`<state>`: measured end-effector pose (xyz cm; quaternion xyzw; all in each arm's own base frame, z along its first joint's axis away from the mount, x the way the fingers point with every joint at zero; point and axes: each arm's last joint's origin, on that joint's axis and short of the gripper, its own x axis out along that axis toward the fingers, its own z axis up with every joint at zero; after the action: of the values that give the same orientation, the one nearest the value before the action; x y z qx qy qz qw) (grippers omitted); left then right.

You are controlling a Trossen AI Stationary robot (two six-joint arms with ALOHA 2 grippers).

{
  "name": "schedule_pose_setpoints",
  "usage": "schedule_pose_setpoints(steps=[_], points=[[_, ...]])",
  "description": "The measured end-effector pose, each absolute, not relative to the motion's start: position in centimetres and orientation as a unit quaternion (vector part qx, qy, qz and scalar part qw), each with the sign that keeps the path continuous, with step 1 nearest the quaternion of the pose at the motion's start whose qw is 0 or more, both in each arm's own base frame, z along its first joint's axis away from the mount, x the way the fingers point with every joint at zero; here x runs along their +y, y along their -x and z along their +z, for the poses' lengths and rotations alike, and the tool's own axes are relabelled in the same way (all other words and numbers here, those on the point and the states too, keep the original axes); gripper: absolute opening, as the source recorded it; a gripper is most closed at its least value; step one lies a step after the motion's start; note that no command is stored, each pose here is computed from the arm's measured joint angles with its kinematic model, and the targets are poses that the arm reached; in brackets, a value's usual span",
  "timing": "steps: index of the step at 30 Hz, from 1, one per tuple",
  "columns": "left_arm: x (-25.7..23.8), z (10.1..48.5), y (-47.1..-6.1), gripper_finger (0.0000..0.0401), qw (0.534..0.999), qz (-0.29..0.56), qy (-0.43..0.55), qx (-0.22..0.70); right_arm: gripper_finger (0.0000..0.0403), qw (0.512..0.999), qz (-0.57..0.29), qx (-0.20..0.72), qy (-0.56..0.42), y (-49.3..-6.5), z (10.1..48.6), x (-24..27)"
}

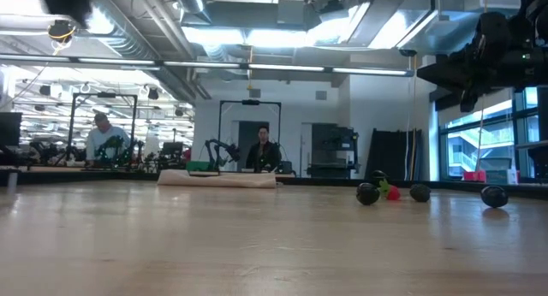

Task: Pick and placing Produce into tupperware
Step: Put the left black cherry into the transparent bin

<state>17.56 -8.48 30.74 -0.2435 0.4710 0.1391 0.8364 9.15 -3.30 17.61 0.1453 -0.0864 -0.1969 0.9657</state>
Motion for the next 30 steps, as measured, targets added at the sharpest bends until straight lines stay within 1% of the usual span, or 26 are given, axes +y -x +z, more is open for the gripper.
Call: schedule_pose_setpoints(steps=[3, 6, 10, 12, 16, 21, 26, 30], points=[[-7.0, 31.2, -19.2, 0.0189, 0.878, 0.134, 0.180, 0.423, 0.0013, 0.966, -0.197, -0.086, -0.145, -9.1, 17.6, -3.3], [-5.7, 31.5, -21.2, 0.0192, 0.909, 0.123, 0.120, 0.380, 0.0013, 0.966, -0.197, -0.086, -0.143, -9.2, 17.6, -3.3], [-4.3, 31.6, -24.1, 0.0192, 0.936, 0.090, 0.036, 0.337, 0.0013, 0.967, -0.197, -0.085, -0.138, -9.1, 17.6, -3.3], [-3.6, 31.4, -25.7, 0.0192, 0.945, 0.071, 0.012, 0.320, 0.0013, 0.967, -0.198, -0.084, -0.134, -9.1, 17.6, -3.3], [-2.2, 30.4, -28.7, 0.0192, 0.957, 0.004, 0.011, 0.291, 0.0013, 0.968, -0.198, -0.084, -0.132, -9.1, 17.6, -3.3], [-0.5, 28.7, -31.4, 0.0193, 0.958, -0.080, 0.031, 0.273, 0.0013, 0.968, -0.198, -0.081, -0.133, -9.2, 17.6, -3.3], [1.5, 27.2, -34.0, 0.0193, 0.964, -0.129, 0.045, 0.227, 0.0013, 0.968, -0.200, -0.073, -0.133, -9.2, 17.4, -3.3], [2.7, 25.1, -35.7, 0.0193, 0.965, -0.139, 0.039, 0.217, 0.0013, 0.968, -0.200, -0.070, -0.133, -9.2, 17.3, -3.3]])
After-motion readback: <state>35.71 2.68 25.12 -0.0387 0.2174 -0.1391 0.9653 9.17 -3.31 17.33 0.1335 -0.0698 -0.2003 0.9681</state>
